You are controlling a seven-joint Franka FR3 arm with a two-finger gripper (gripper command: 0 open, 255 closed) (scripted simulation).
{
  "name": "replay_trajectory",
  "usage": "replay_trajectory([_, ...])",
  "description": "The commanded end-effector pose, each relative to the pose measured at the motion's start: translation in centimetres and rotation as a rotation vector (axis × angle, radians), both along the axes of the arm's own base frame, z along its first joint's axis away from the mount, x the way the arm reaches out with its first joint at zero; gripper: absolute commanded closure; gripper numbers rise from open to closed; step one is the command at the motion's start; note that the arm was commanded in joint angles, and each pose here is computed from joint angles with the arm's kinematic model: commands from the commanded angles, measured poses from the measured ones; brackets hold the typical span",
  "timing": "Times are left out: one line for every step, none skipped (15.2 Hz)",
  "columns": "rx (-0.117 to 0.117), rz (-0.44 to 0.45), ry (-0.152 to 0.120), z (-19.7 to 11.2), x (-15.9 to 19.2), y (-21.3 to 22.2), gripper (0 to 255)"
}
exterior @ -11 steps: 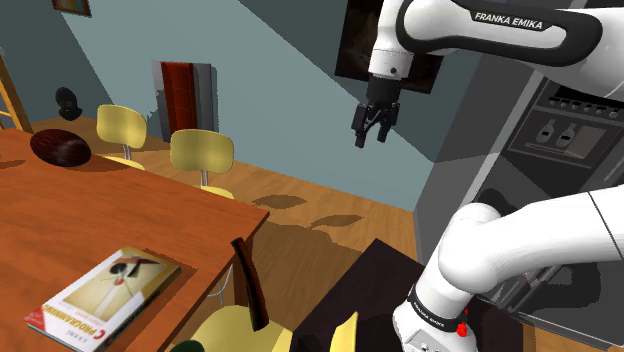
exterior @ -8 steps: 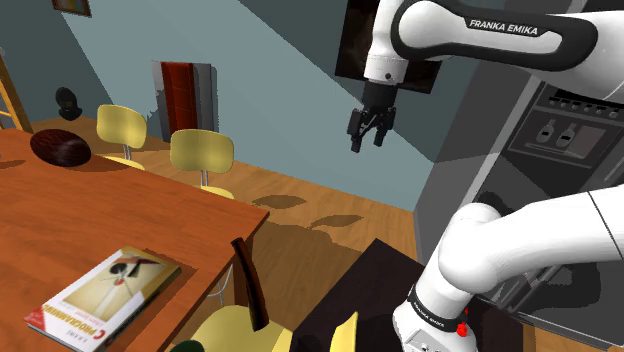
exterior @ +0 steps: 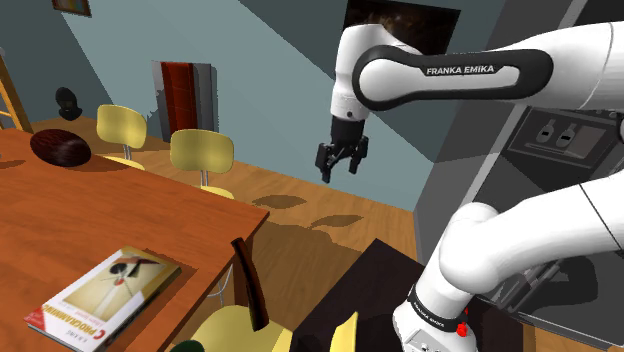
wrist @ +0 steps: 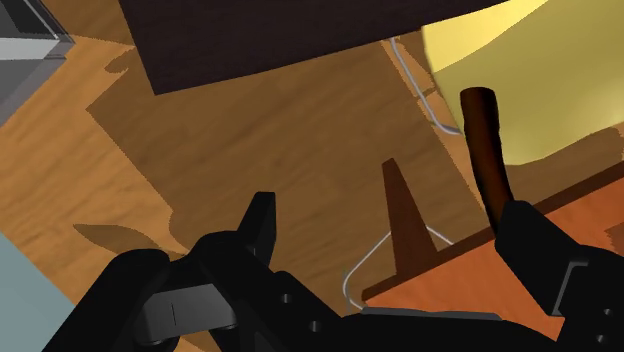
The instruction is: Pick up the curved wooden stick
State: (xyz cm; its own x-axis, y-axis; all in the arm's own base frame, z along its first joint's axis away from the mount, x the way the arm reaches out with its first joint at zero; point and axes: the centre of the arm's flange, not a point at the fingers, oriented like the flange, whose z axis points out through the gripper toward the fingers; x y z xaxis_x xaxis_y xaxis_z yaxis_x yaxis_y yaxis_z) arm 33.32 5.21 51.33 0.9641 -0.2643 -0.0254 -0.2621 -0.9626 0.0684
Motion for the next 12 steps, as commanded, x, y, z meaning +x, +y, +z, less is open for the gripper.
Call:
replay_trajectory([-0.014,-0.021,-0.001,-2.1,1.0,1.8,0])
replay_trajectory([-0.020,-0.031,-0.001,-3.2,1.5,2.5,0])
replay_trajectory([-0.027,-0.041,-0.001,-4.3,1.9,3.3,0])
replay_trajectory([-0.034,-0.050,-0.001,-5.3,2.3,4.1,0])
replay_trajectory([-0.041,-0.060,-0.001,-6.4,2.8,4.8,0])
replay_trajectory([-0.048,-0.070,-0.001,-7.5,3.3,5.6,0])
replay_trajectory([-0.055,-0.079,0.000,-8.6,3.7,6.3,0])
replay_trajectory([-0.062,-0.089,0.000,-9.6,4.2,7.0,0])
replay_trajectory([-0.069,-0.099,0.000,-10.7,4.7,7.7,0])
replay_trajectory([-0.076,-0.108,0.000,-11.8,5.2,8.4,0])
replay_trajectory([-0.083,-0.118,0.000,-12.9,5.7,9.1,0])
replay_trajectory([-0.090,-0.128,0.000,-14.1,6.2,9.7,0])
